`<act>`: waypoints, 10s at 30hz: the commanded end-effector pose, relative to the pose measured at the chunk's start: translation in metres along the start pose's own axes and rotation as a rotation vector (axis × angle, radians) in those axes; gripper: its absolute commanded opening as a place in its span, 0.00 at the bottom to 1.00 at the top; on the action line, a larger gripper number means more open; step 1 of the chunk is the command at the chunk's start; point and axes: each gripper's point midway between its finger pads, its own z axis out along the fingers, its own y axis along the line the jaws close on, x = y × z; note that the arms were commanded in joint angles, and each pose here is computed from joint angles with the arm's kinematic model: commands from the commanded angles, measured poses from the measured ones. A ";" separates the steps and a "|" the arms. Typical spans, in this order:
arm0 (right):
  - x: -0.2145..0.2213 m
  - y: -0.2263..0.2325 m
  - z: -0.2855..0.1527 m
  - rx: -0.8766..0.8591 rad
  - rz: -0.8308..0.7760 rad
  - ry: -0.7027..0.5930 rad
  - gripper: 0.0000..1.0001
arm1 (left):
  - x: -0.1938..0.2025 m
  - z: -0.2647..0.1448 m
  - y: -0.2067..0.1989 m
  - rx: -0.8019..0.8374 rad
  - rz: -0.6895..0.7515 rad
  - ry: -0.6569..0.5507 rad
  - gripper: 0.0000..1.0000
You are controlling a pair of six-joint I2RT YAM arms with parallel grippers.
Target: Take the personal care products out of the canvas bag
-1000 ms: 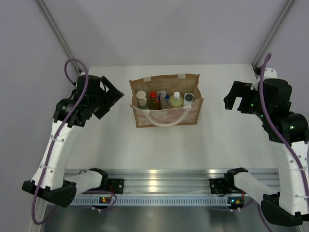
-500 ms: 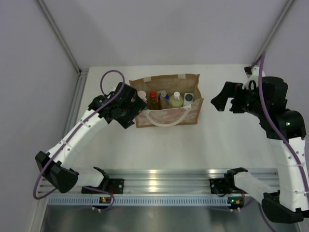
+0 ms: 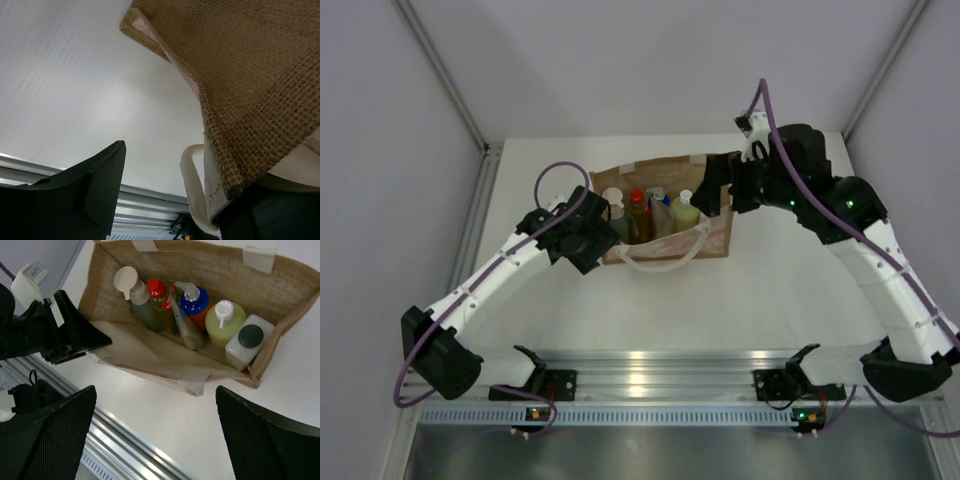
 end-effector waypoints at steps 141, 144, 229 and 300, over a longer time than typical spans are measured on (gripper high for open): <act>-0.047 -0.121 0.082 0.300 -0.080 -0.074 0.63 | 0.005 0.006 -0.018 0.039 0.099 -0.004 0.36; -0.038 -0.073 0.092 0.176 -0.139 -0.054 0.62 | 0.007 0.009 -0.021 0.036 0.134 0.005 0.34; -0.012 -0.086 0.178 0.325 -0.176 0.090 0.00 | 0.002 0.017 -0.019 0.014 0.299 -0.006 0.32; -0.110 -0.106 -0.075 0.565 -0.089 -0.312 0.00 | 0.013 0.027 -0.017 -0.011 0.280 0.041 0.31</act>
